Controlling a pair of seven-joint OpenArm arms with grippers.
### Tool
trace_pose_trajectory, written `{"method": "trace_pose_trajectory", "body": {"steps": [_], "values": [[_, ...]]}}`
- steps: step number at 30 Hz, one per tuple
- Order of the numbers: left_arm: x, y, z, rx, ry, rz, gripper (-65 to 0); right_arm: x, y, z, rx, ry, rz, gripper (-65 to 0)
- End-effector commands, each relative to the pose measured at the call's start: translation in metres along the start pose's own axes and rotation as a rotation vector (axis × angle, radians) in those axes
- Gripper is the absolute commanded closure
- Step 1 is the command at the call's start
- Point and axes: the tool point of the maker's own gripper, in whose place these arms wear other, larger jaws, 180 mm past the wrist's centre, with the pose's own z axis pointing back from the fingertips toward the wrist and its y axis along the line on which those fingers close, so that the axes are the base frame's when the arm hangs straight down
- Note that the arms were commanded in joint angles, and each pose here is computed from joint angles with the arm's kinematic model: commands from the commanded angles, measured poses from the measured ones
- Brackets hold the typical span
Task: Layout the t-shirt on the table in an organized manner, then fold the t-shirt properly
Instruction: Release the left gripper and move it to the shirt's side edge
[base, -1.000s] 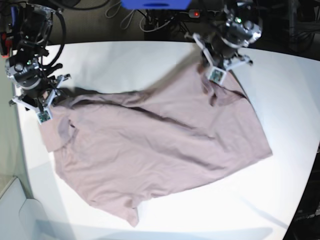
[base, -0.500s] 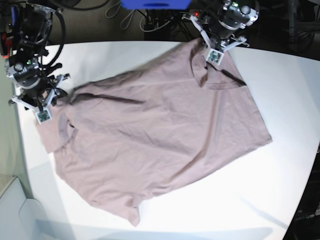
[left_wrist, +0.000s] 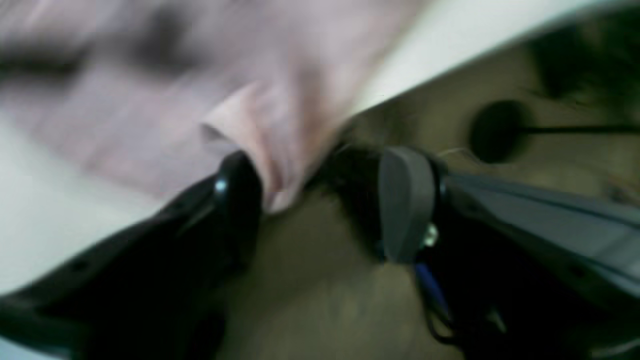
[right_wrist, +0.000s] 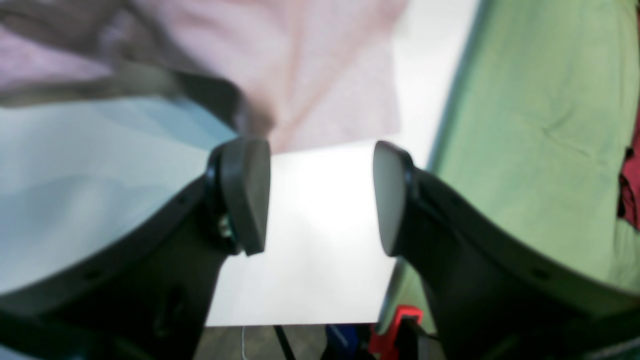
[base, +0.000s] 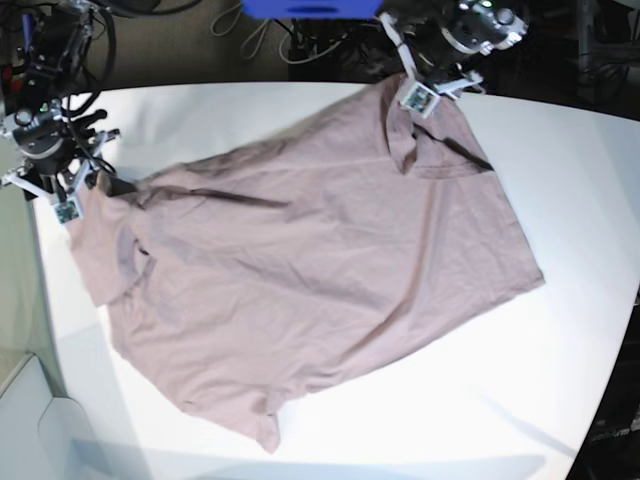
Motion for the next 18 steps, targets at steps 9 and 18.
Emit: {"method": "trace_pose_trajectory", "body": {"steps": [9, 18], "values": [[0.092, 0.091, 0.046, 0.115, -0.432, 0.215, -17.7, 0.011, 0.0, 0.002, -0.005, -0.041, -0.002, -33.1], [0.146, 0.171, 0.071, 0.292, -0.575, 0.173, -17.4, 0.018, -0.002, 0.002, -0.008, -0.058, -0.004, -33.1]]}}
